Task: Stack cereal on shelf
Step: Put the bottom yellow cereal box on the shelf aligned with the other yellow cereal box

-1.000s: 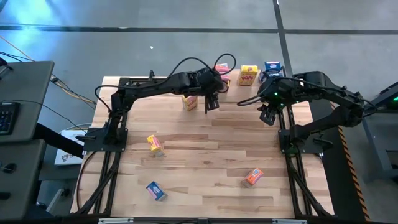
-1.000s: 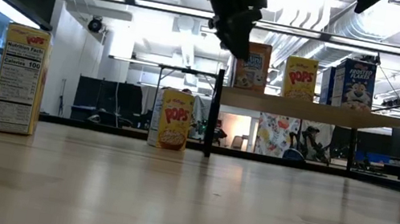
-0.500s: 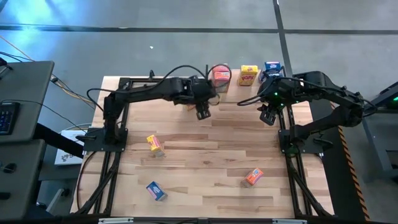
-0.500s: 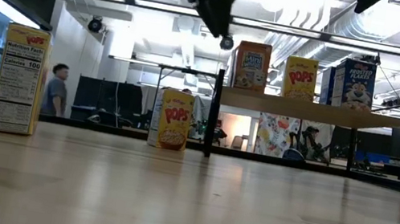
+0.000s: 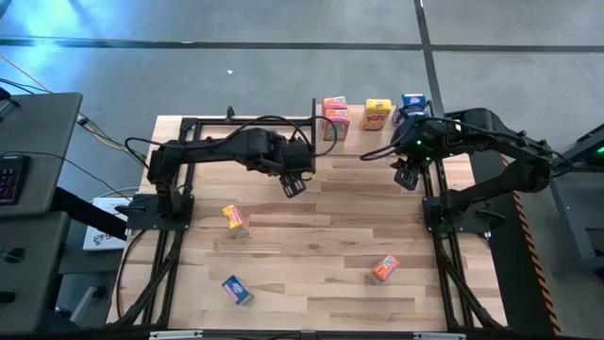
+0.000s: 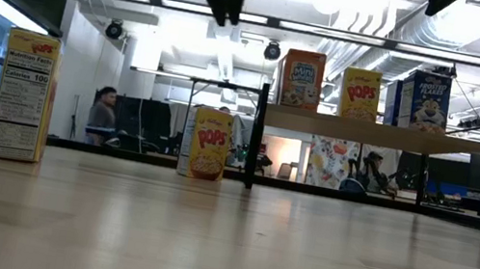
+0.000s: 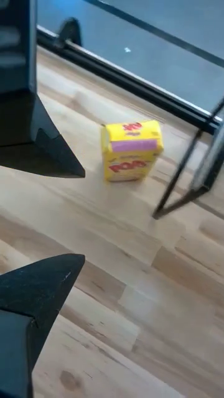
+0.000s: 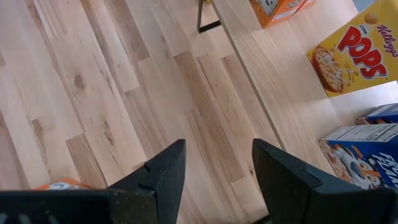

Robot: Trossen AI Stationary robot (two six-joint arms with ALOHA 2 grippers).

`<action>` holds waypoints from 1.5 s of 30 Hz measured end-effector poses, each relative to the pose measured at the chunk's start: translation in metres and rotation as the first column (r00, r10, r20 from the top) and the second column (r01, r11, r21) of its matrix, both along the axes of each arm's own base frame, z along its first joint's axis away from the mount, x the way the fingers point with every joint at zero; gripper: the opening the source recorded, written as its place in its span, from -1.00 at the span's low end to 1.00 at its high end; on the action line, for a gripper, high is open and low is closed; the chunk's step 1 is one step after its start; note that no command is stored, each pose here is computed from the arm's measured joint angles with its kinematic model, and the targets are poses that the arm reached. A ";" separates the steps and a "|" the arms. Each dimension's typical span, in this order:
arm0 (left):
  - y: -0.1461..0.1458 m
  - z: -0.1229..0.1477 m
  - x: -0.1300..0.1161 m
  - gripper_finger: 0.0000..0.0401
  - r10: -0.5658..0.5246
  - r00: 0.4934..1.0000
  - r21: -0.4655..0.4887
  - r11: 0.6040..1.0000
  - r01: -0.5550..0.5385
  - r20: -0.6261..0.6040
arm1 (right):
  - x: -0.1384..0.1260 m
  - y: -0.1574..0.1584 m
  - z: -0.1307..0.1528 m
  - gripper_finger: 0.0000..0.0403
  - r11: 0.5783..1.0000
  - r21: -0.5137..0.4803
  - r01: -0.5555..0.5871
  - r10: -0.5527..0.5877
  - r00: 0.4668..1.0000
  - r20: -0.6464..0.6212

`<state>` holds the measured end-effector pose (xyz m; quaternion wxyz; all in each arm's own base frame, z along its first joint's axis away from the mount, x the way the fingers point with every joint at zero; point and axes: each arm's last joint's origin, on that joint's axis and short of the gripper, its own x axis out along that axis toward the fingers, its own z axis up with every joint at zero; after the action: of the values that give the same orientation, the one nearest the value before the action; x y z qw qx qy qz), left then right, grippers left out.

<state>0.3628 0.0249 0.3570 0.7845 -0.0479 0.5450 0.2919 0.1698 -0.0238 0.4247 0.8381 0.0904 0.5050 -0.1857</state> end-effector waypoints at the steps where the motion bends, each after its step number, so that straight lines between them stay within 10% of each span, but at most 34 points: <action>1: 0.000 0.000 -0.002 0.01 0.010 1.000 -0.004 1.000 -0.010 -0.017 | 0.000 0.000 0.000 -0.12 1.000 0.000 0.000 0.000 1.000 0.000; 14: -0.025 -0.003 -0.012 0.01 0.026 0.995 -0.027 0.999 -0.029 -0.093 | 0.000 0.000 0.000 -0.12 1.000 0.000 0.000 0.000 1.000 0.000; 21: -0.043 -0.004 -0.012 0.01 0.220 0.975 -0.127 0.967 -0.219 -0.009 | 0.000 0.000 0.000 -0.12 1.000 0.000 0.000 0.000 1.000 0.000; 33: -0.089 -0.018 -0.018 0.01 0.510 0.860 -0.293 0.822 -0.488 -0.004 | 0.000 0.000 0.000 -0.12 1.000 0.000 0.000 0.000 1.000 0.000; 45: -0.127 -0.028 -0.048 0.01 0.783 0.621 -0.372 0.568 -0.734 -0.029 | 0.000 0.000 0.000 -0.12 1.000 0.000 0.000 0.000 1.000 0.000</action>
<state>0.3145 -0.1018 0.3287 0.5967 -0.4353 0.4574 0.4953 0.1698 -0.0238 0.4247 0.8381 0.0904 0.5049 -0.1857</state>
